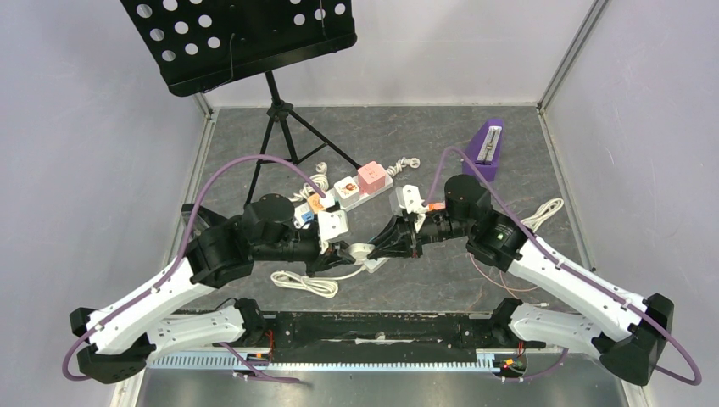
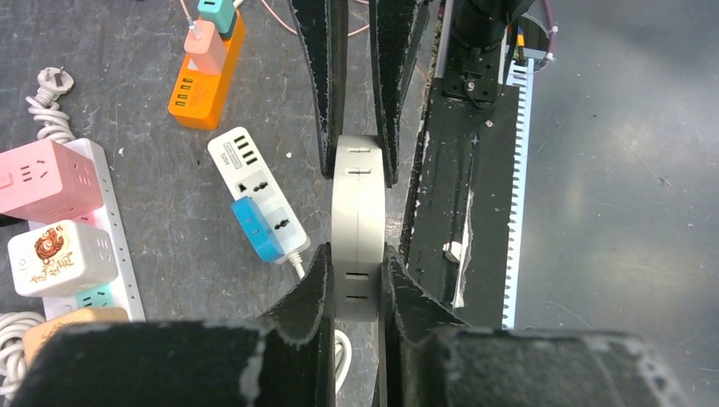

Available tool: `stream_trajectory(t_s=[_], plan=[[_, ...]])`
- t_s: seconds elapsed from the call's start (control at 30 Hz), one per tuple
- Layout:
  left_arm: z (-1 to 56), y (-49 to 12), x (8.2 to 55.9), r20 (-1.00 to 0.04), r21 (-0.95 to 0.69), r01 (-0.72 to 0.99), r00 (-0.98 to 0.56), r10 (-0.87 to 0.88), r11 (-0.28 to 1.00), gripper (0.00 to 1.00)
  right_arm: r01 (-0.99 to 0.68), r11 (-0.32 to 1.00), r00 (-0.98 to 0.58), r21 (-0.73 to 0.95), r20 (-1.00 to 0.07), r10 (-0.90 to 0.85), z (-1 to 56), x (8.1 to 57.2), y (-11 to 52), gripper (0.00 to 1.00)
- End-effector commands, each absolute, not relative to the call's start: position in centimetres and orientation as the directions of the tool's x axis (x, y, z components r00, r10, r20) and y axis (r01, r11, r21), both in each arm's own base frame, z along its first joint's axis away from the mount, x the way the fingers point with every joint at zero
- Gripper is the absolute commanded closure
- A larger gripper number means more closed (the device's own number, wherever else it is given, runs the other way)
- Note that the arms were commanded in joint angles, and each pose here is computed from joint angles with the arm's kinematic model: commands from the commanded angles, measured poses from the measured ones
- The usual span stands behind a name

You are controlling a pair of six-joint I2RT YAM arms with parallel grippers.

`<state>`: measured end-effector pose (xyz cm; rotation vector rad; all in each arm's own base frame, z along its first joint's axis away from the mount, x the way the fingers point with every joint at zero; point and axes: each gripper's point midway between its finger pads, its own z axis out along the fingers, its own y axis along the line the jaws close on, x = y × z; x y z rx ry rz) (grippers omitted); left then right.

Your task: Insert the plug

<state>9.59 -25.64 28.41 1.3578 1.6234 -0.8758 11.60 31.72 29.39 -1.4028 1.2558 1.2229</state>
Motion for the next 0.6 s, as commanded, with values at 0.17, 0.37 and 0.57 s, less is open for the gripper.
stream_trajectory(t_s=[0.17,0.37,0.57], plan=[[30.5,-26.8,9.2,-0.944,0.002,0.990,-0.044,0.326,0.139,0.54,-0.997,-0.081,0.016,-0.017,-1.000,0.016,33.7,12.1,32.5,1.00],[30.2,-27.6,10.3,-0.951,-0.018,0.982,-0.075,0.301,0.190,0.53,-0.997,-0.070,-0.025,0.022,-0.999,0.030,33.9,12.2,32.6,1.00],[30.9,-27.8,10.7,-0.964,-0.017,0.977,-0.072,0.256,0.212,0.59,-0.997,-0.062,-0.045,0.042,-0.998,0.035,33.8,12.3,32.6,1.00]])
